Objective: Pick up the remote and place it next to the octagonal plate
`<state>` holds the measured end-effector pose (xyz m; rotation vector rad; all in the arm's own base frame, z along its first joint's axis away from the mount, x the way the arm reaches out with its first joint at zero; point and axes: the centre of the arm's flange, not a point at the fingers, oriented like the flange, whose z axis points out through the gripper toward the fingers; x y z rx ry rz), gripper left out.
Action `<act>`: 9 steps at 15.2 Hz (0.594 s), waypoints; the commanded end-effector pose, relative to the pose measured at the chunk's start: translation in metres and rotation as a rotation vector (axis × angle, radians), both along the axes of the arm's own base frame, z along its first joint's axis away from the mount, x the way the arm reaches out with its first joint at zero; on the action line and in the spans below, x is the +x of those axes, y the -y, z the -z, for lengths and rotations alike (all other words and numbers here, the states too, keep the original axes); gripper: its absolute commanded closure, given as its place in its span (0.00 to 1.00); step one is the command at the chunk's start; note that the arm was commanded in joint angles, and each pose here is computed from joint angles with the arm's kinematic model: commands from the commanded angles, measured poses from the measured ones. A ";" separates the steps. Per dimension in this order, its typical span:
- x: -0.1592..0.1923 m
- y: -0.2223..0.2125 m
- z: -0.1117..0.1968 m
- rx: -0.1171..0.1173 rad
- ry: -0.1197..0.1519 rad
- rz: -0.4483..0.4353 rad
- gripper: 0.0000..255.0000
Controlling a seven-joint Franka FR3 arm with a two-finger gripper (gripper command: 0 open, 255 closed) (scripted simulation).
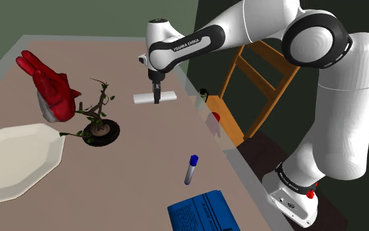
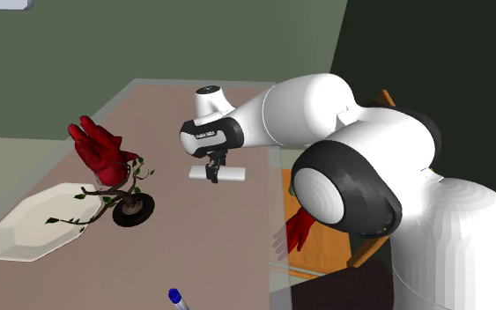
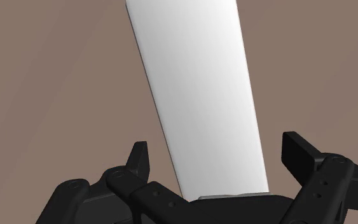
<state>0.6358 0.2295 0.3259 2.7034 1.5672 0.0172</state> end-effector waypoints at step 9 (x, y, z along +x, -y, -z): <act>0.000 0.000 0.000 0.000 0.000 0.000 1.00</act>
